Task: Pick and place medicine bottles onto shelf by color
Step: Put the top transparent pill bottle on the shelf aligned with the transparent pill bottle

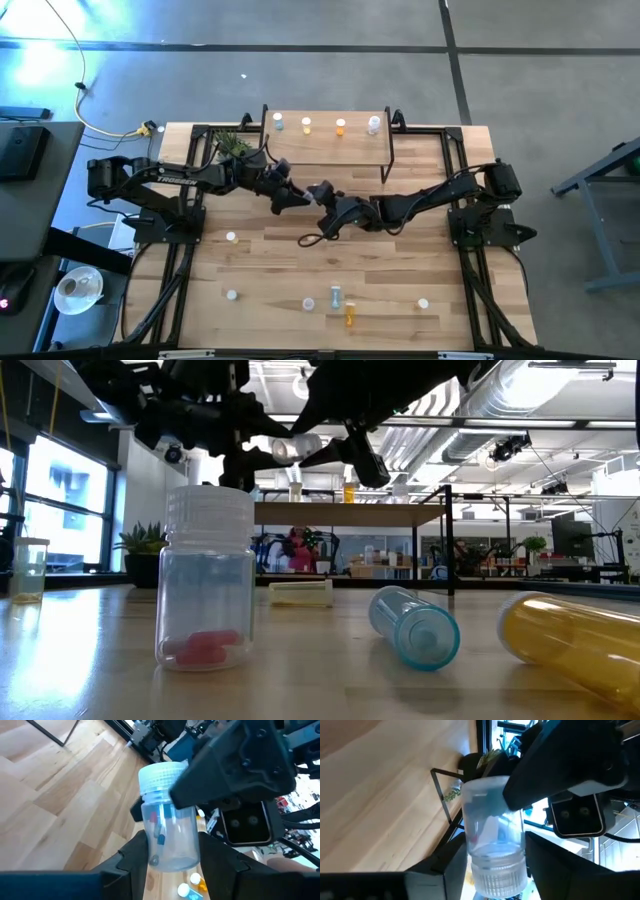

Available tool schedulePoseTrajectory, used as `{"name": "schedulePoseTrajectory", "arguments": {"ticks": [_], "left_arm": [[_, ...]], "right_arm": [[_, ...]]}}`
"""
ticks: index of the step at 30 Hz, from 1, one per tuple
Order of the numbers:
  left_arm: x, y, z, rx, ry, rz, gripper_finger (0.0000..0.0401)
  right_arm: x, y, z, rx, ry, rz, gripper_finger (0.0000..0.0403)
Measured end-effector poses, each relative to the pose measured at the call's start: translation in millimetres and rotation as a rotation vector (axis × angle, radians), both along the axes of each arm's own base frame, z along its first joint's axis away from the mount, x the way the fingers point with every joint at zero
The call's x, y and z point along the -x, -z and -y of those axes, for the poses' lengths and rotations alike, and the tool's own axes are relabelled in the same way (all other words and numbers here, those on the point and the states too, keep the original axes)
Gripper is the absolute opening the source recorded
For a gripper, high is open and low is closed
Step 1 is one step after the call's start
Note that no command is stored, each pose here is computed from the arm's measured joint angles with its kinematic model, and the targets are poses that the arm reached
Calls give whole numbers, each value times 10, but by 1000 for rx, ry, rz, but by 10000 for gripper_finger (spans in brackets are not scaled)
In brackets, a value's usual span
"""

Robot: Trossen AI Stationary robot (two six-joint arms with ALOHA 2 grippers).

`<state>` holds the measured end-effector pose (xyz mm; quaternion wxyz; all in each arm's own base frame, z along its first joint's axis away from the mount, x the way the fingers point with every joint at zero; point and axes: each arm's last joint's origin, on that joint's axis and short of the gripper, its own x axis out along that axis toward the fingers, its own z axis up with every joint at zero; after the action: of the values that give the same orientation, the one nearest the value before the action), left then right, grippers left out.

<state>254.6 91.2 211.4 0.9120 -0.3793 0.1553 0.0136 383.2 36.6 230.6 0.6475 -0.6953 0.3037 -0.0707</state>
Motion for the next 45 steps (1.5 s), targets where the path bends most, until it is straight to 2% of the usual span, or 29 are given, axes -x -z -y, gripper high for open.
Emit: {"name": "schedulePoseTrajectory", "arguments": {"ticks": [4, 9, 18, 22, 26, 31, 37, 45], "left_arm": [[0, 2, -9, -18, -25, -3, 143], [12, 2, -46, -70, -38, -2, 141], [63, -2, -210, -270, -183, -25, 143], [63, -19, -235, -366, -238, -30, 144], [49, -32, -219, -438, -253, -32, 144], [23, -32, -160, -449, -225, -28, 144], [-6, -44, -98, -488, -212, -19, 144], [-26, -97, -89, -555, -268, 11, 145]], "right_arm": [[1, -2, 2, -55, 28, 38, 212], [21, -12, -7, -88, 146, 101, 227], [67, -31, -17, -154, 382, 266, 216], [77, -41, 22, -238, 480, 391, 211], [66, -57, 128, -342, 542, 517, 211], [48, -103, 202, -398, 573, 620, 211], [3, -290, 198, -427, 562, 697, 211], [-57, -827, 273, -470, 586, 865, 211]]}}
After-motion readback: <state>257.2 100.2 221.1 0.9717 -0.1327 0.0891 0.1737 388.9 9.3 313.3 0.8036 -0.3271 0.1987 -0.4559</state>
